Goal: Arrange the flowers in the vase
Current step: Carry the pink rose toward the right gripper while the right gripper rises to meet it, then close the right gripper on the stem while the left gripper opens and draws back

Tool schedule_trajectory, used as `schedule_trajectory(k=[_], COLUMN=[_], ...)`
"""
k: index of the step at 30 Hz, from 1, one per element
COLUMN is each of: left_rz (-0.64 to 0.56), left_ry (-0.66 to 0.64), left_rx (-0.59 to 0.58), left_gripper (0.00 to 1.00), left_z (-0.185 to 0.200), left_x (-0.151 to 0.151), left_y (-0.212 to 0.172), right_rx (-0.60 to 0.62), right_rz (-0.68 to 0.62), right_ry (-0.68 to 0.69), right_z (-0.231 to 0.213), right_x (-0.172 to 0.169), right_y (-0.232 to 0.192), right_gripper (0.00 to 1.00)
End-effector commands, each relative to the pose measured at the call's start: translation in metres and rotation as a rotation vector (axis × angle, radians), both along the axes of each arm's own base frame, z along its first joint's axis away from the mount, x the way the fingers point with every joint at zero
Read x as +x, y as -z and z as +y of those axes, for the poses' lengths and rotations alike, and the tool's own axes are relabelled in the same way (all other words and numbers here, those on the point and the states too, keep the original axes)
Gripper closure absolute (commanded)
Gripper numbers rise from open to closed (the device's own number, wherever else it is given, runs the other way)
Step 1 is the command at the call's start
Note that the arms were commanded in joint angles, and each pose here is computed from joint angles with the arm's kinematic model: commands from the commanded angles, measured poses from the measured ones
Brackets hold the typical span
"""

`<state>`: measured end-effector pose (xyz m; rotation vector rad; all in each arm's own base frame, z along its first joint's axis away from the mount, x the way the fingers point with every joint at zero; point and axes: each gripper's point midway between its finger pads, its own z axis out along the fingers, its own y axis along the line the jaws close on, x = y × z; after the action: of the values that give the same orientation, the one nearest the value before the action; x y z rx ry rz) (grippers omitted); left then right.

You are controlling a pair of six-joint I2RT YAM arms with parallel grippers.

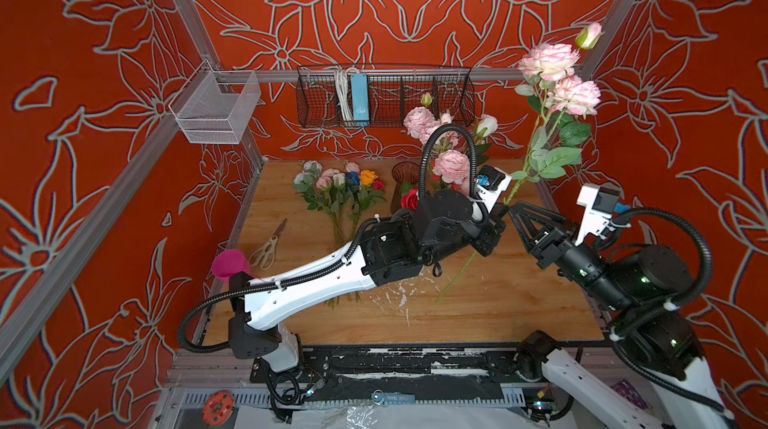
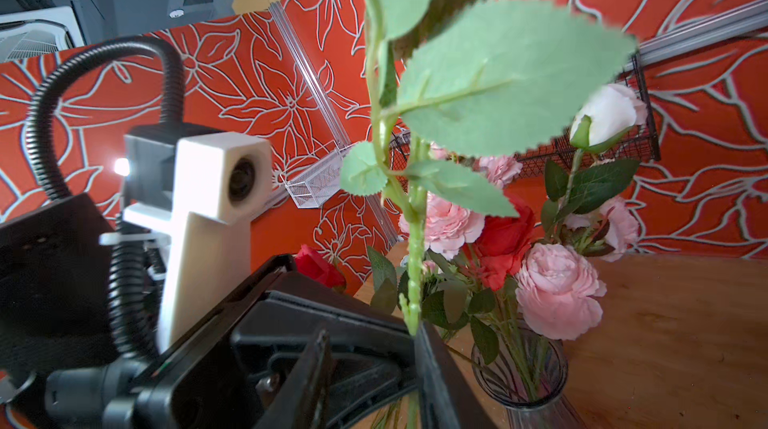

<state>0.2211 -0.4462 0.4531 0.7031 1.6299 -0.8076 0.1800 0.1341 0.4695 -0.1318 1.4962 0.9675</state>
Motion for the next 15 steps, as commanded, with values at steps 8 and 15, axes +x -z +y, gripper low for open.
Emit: schedule_trajectory(k=[8, 15], left_rz=[-0.046, -0.051], left_ry=[0.001, 0.025], left_rx=[-0.005, -0.005], left_gripper=[1.00, 1.00], left_z=[0.003, 0.002], left_x=[-0.001, -0.005], left_y=[-0.007, -0.004], right_rx=[0.047, 0.010], right_rz=[-0.021, -0.004], right_ry=[0.030, 0.109], right_z=[0.000, -0.008], right_x=[0.013, 0.023], right_y=[-0.020, -0.011], right_gripper=[0.79, 0.85])
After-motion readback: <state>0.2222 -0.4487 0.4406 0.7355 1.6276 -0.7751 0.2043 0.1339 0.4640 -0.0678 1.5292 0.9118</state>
